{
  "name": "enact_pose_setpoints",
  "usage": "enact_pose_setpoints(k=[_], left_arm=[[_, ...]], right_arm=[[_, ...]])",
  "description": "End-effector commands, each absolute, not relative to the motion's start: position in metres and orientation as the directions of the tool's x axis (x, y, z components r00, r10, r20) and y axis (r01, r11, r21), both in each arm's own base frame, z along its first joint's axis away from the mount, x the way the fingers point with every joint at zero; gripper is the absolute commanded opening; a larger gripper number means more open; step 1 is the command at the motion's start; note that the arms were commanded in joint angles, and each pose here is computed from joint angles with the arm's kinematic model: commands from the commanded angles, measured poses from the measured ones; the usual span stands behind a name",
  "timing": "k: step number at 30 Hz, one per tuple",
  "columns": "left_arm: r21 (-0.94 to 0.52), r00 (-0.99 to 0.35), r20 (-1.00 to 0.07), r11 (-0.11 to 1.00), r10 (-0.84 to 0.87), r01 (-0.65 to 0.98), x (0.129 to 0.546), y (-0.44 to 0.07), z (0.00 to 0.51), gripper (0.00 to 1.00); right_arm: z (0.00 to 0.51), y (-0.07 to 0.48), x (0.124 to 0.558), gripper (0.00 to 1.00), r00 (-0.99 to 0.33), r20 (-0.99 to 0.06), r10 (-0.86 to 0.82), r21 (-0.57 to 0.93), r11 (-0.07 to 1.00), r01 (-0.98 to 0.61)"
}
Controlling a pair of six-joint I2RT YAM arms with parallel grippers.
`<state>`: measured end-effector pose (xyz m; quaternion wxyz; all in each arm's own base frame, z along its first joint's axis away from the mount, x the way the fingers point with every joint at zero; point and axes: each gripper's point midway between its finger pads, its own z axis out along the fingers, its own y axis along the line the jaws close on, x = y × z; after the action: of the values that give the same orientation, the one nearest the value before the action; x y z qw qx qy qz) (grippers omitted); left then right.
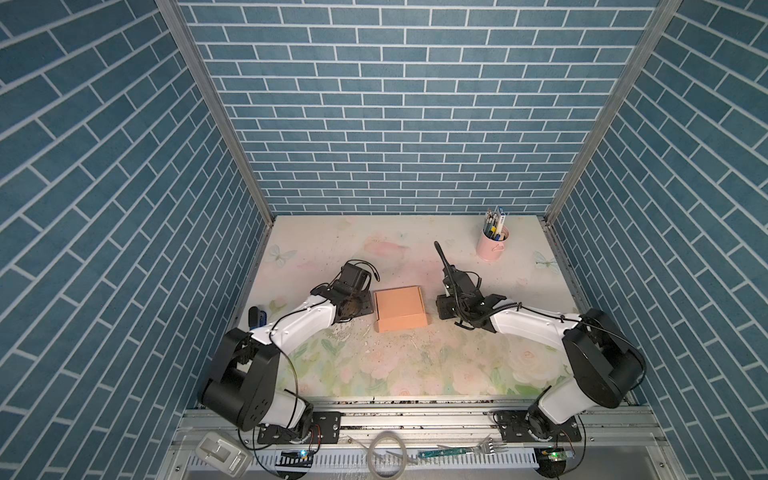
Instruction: Fold the paper box
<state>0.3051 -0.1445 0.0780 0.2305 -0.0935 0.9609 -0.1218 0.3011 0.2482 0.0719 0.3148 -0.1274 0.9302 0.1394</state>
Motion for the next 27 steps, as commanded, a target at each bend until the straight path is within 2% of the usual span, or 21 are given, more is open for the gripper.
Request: enact_pose_setpoints(k=[1, 10, 13, 27], left_arm=[[-0.314, -0.887, -0.383, 0.94, -0.258, -0.137, 0.285, -0.145, 0.076, 0.56], [-0.339, -0.887, -0.406, 0.938, -0.218, -0.075, 0.253, -0.16, 0.086, 0.57], [-0.336, -0.893, -0.395, 0.939, -0.214, -0.076, 0.243, -0.158, 0.075, 0.57], [-0.43, -0.899, -0.389, 0.903, -0.199, -0.013, 0.248, -0.193, 0.059, 0.57]], right_arm=[[0.081, 0.256, 0.286, 0.4, -0.779, -0.621, -0.087, 0.268, 0.911, -0.315], [0.098, 0.268, 0.266, 0.41, -0.762, -0.646, -0.043, 0.355, 0.867, -0.35], [0.099, 0.274, 0.264, 0.41, -0.766, -0.642, -0.033, 0.384, 0.851, -0.359], [0.08, 0.295, 0.256, 0.4, -0.805, -0.592, -0.026, 0.46, 0.81, -0.364]])
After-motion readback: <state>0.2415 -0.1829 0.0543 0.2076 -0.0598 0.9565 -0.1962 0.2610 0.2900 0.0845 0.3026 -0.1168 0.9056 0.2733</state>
